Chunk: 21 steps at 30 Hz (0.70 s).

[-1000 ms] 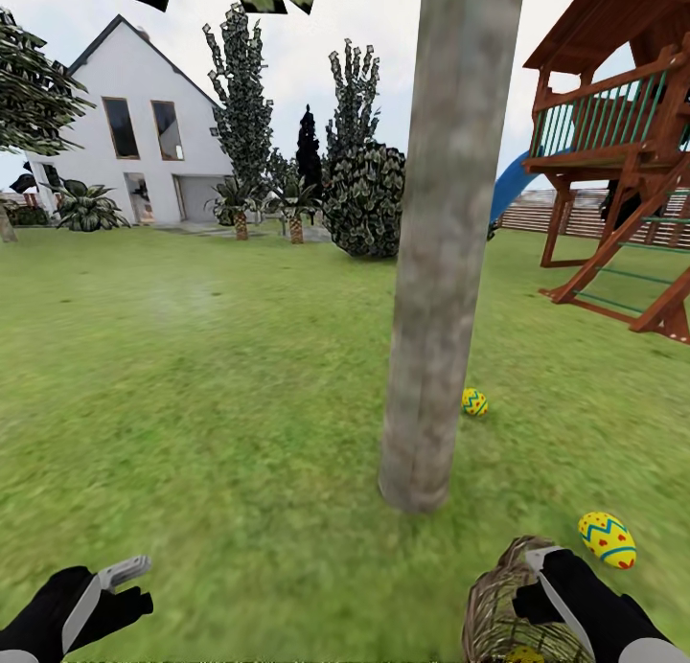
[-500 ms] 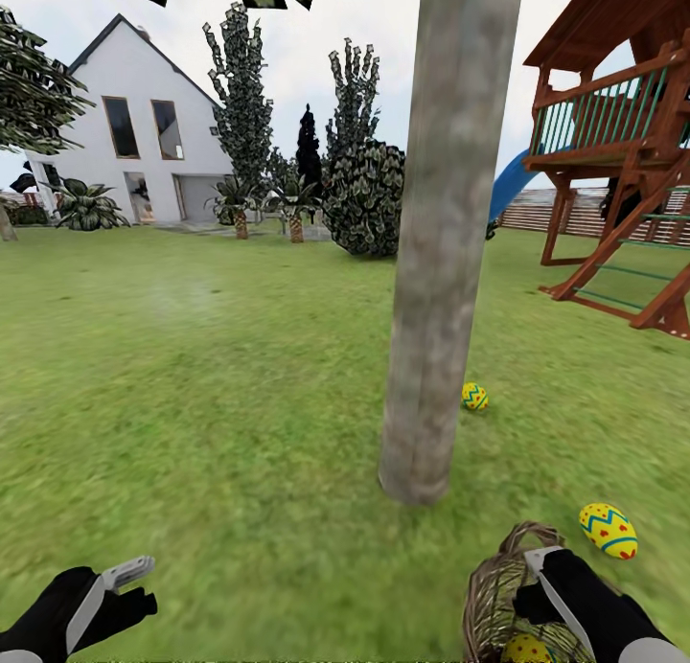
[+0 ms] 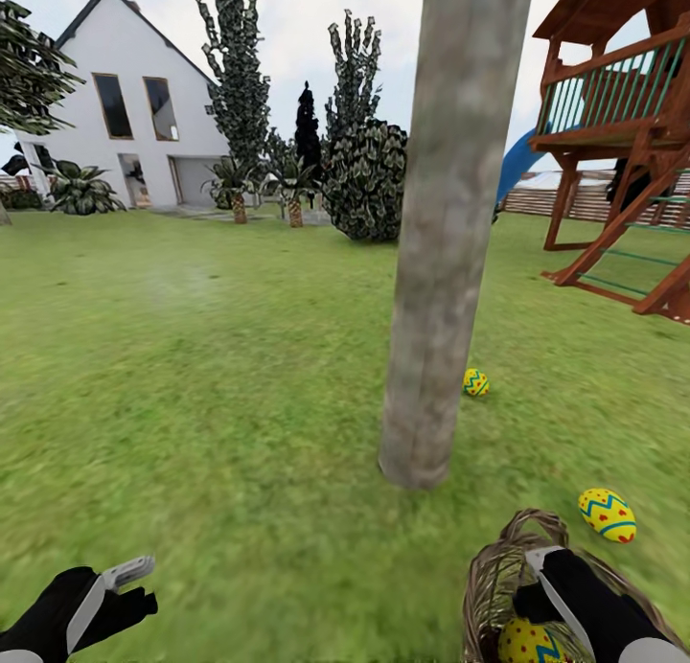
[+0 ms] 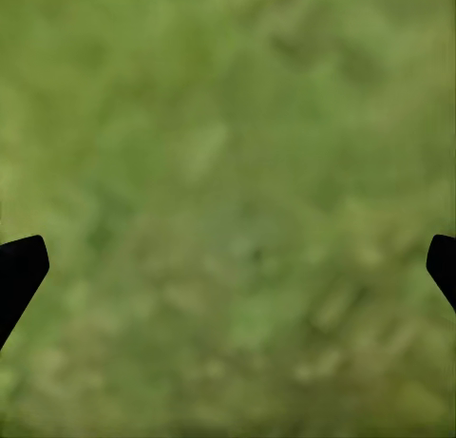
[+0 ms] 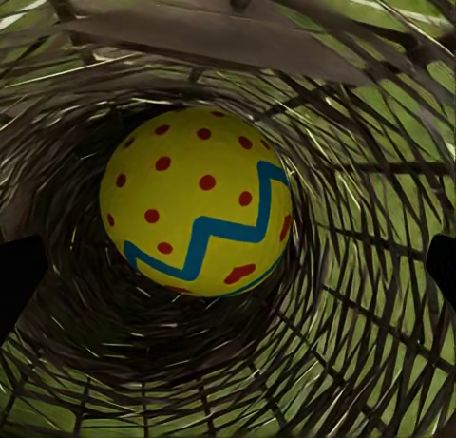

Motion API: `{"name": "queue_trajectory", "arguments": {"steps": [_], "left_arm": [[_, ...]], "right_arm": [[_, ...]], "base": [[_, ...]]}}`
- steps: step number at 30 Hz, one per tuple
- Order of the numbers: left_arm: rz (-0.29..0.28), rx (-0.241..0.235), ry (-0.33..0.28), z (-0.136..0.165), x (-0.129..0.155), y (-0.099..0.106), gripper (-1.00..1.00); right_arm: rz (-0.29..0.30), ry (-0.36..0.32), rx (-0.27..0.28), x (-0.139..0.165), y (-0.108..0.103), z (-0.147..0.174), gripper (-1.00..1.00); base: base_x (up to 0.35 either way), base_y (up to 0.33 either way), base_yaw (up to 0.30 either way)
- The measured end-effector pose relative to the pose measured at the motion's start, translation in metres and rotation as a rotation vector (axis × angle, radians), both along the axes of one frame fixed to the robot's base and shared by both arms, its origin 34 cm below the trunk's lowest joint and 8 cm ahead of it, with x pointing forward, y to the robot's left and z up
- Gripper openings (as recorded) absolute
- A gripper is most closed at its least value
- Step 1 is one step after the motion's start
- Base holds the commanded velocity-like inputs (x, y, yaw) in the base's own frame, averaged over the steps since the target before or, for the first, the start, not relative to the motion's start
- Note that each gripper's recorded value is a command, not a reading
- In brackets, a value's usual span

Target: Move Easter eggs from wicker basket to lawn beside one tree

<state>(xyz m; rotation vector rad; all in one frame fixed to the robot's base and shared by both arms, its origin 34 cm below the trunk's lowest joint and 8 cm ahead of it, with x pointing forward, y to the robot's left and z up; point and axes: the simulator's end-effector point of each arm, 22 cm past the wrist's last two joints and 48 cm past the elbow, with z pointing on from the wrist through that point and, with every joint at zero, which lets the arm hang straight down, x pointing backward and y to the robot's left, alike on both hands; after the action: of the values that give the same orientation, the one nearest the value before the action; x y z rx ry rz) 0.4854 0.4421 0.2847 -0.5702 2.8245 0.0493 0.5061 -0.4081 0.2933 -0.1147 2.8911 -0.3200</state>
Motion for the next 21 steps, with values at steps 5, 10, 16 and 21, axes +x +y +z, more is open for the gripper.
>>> {"name": "queue_trajectory", "arguments": {"steps": [5, 10, 16, 21], "left_arm": [[0.000, 0.000, 0.021, -0.009, -0.005, 0.000, 1.00], [0.000, 0.000, 0.041, -0.018, -0.009, 0.000, 1.00], [-0.001, -0.001, 0.068, -0.028, -0.016, -0.001, 1.00], [0.000, -0.002, 0.088, -0.037, -0.022, -0.001, 1.00]], "right_arm": [[-0.001, 0.020, -0.001, -0.005, -0.001, -0.009, 1.00], [0.000, 0.041, -0.001, -0.009, -0.001, -0.018, 1.00], [-0.001, 0.065, -0.001, -0.015, -0.001, -0.029, 1.00], [0.000, 0.085, -0.001, -0.020, 0.000, -0.038, 1.00]], "base": [[0.000, 0.000, 0.000], [0.000, 0.000, 0.000], [0.000, 0.000, 0.000], [0.000, 0.000, 0.000]]}}
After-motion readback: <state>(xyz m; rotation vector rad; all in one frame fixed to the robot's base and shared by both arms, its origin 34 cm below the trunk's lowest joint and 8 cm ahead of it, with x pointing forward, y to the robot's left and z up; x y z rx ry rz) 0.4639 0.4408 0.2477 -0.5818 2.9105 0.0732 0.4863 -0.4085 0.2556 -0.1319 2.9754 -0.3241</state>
